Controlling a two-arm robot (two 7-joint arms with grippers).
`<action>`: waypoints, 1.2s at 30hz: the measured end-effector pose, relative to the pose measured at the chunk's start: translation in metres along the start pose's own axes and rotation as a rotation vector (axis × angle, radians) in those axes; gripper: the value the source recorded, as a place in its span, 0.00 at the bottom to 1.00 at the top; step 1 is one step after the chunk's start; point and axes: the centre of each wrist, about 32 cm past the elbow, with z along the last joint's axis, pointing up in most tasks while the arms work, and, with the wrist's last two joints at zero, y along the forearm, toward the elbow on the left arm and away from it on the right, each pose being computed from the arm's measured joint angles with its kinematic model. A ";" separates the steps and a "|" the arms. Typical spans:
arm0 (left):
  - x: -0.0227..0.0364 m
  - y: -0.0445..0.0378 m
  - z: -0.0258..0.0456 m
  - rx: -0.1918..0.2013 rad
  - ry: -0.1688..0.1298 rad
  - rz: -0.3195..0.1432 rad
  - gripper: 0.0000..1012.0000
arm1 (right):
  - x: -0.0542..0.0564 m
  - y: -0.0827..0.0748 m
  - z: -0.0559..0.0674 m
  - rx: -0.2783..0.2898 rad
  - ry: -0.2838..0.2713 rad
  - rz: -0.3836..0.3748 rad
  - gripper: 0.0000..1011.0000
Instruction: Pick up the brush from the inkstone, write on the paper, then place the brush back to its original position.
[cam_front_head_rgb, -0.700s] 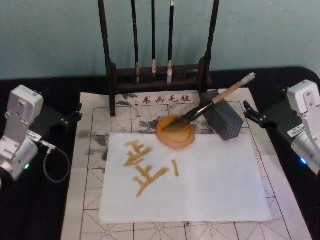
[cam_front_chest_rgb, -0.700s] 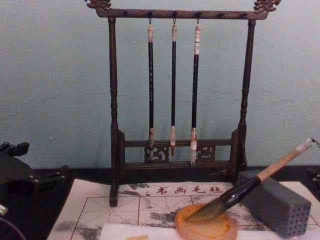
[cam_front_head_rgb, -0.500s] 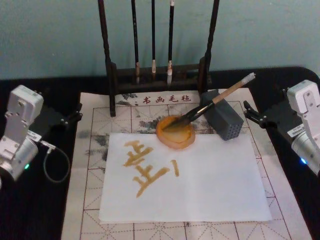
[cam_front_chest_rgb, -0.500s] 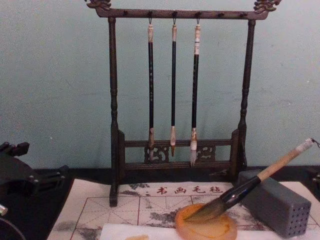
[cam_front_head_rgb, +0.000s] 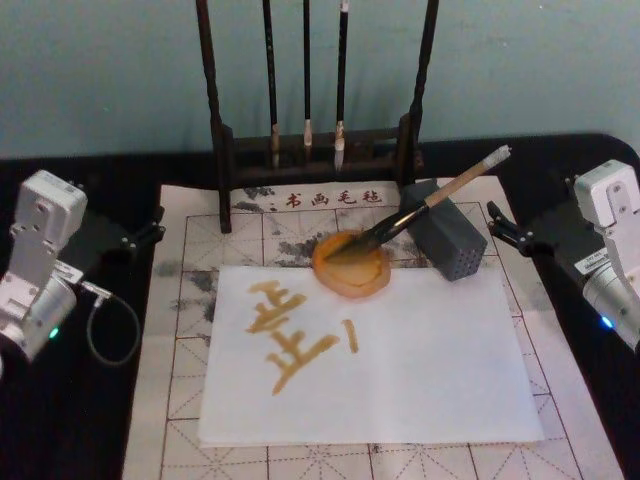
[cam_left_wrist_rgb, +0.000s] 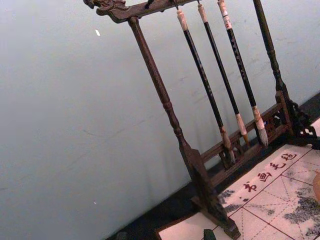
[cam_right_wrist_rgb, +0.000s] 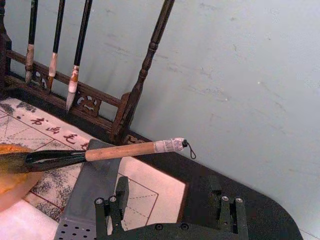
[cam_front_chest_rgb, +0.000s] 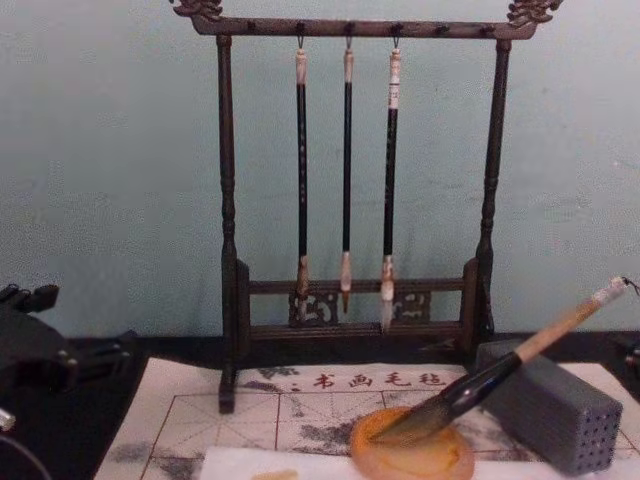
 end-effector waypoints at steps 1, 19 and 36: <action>0.0000 0.0000 0.0000 0.000 0.000 0.000 0.99 | 0.000 0.000 0.000 0.000 0.000 0.000 0.99; 0.0000 0.0000 0.0000 0.000 0.000 0.000 0.99 | 0.000 0.000 0.000 0.000 0.000 0.000 0.99; 0.0000 0.0000 0.0000 0.000 0.000 0.000 0.99 | 0.000 0.000 0.000 0.000 0.000 0.000 0.99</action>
